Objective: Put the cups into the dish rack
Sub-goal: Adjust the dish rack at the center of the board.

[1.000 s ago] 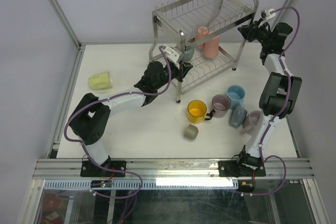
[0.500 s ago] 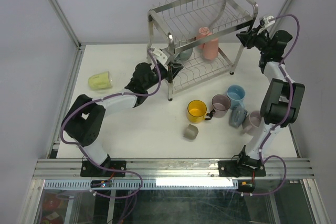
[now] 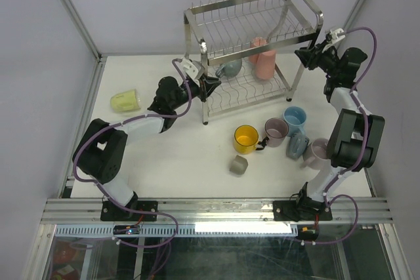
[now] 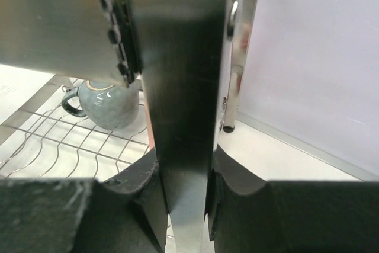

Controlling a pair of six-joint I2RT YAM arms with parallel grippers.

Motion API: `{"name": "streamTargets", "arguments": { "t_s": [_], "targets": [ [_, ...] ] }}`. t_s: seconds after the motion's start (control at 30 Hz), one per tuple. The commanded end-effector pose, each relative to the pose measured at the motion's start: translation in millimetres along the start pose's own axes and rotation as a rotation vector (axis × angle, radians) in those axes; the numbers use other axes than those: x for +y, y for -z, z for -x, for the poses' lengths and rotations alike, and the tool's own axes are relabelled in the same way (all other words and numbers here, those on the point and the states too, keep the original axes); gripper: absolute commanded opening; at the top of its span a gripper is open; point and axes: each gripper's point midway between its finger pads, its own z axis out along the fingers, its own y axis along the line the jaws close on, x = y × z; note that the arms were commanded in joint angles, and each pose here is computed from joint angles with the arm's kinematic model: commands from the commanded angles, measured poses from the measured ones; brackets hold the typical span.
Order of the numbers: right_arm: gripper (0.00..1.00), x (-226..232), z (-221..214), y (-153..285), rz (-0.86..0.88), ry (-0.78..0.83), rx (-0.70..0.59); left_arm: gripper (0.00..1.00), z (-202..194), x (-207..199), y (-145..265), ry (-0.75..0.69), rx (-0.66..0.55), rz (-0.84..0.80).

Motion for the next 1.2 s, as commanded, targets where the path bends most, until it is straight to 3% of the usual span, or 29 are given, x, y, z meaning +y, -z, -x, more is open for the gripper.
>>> {"name": "streamTargets", "arguments": {
  "t_s": [0.0,0.77,1.17],
  "targets": [
    [0.00,82,150,28,0.204,0.334,-0.295,0.00,-4,40,2,0.005,0.006,0.113],
    [0.00,160,106,60,0.378,0.210,-0.212,0.01,-7,56,38,0.001,-0.013,0.172],
    [0.58,152,83,61,0.347,0.157,-0.113,0.49,7,62,63,0.028,-0.091,0.290]
  ]
}}
